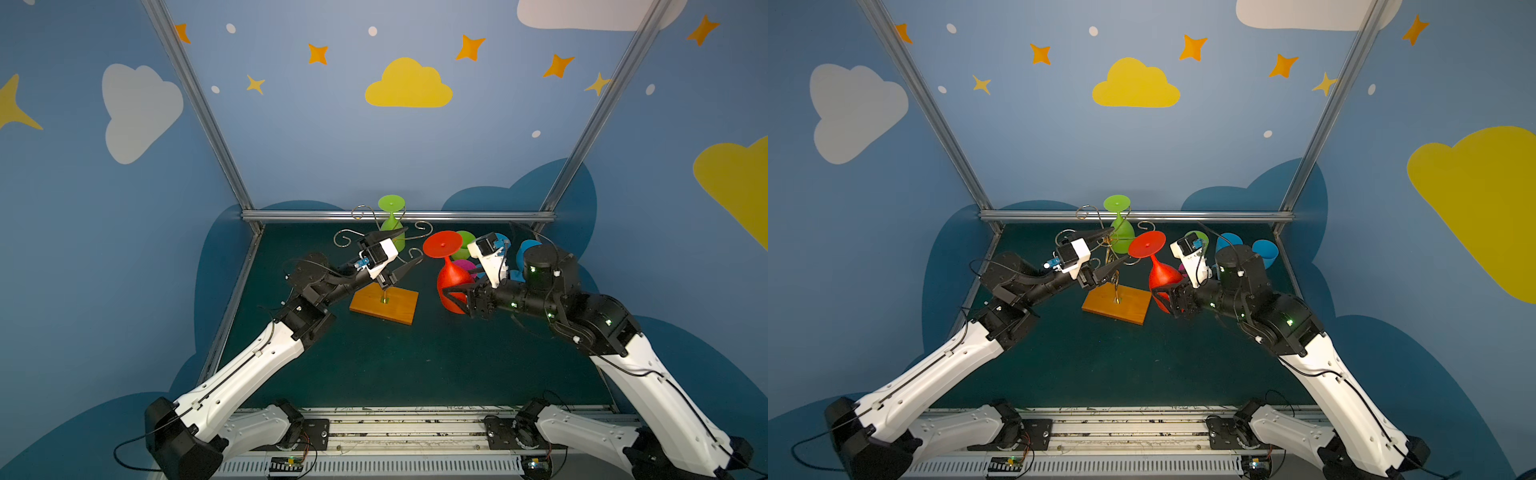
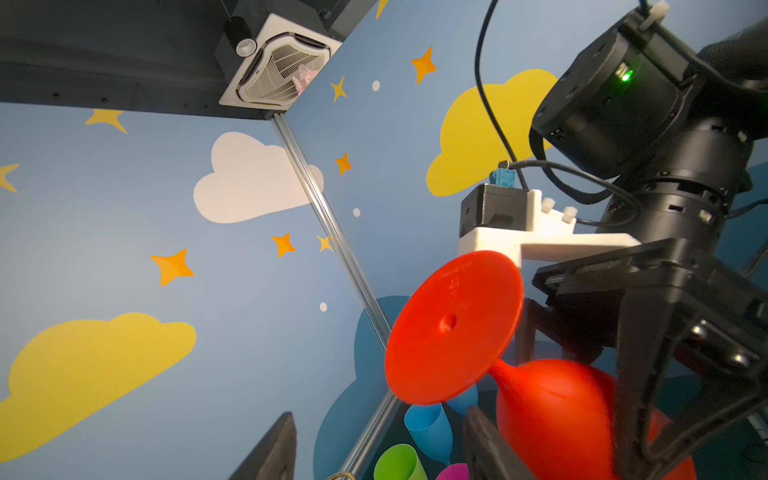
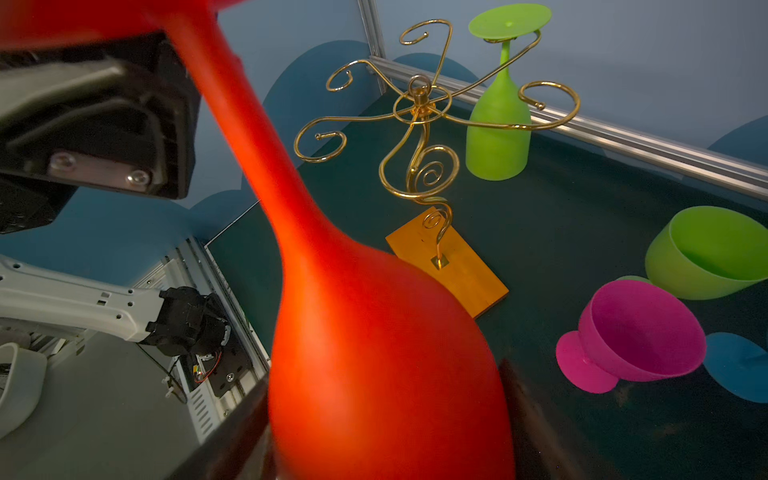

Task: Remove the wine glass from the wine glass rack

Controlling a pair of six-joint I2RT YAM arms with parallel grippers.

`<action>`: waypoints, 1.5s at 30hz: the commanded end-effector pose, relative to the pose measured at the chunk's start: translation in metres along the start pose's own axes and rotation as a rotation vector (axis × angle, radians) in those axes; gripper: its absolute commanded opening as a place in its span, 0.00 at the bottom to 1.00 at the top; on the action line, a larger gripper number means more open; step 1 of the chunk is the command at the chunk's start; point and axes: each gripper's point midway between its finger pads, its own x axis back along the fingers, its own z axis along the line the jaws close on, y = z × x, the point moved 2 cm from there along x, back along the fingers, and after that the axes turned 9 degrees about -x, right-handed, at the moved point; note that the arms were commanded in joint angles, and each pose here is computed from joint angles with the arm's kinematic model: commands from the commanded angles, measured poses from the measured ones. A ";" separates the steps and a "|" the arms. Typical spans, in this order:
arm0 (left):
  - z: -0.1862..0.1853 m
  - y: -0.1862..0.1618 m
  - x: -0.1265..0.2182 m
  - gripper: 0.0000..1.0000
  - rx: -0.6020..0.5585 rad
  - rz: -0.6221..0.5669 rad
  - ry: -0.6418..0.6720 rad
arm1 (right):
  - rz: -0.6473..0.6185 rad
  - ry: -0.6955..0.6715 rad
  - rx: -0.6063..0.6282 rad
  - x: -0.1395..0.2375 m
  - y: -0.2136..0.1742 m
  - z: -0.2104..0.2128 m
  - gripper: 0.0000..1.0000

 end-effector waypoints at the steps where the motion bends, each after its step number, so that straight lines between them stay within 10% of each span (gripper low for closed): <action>1: -0.003 0.007 -0.004 0.61 -0.085 -0.033 -0.032 | -0.001 0.039 0.003 0.001 0.006 0.012 0.24; 9: -0.007 0.006 -0.002 0.48 -0.088 -0.023 -0.045 | 0.053 0.047 0.023 -0.015 -0.001 0.021 0.25; 15: -0.006 0.006 0.001 0.19 -0.084 -0.002 -0.041 | 0.044 0.053 0.026 -0.016 0.001 0.025 0.28; 21: -0.002 0.004 0.007 0.03 -0.072 0.028 -0.001 | 0.014 0.061 0.014 -0.012 0.006 0.027 0.54; 27: 0.015 -0.008 0.017 0.03 0.028 0.108 0.136 | -0.126 0.076 0.001 0.007 0.020 0.027 0.85; 45: 0.016 -0.029 0.040 0.03 0.352 0.159 0.220 | -0.508 0.073 -0.057 0.091 0.025 0.011 0.85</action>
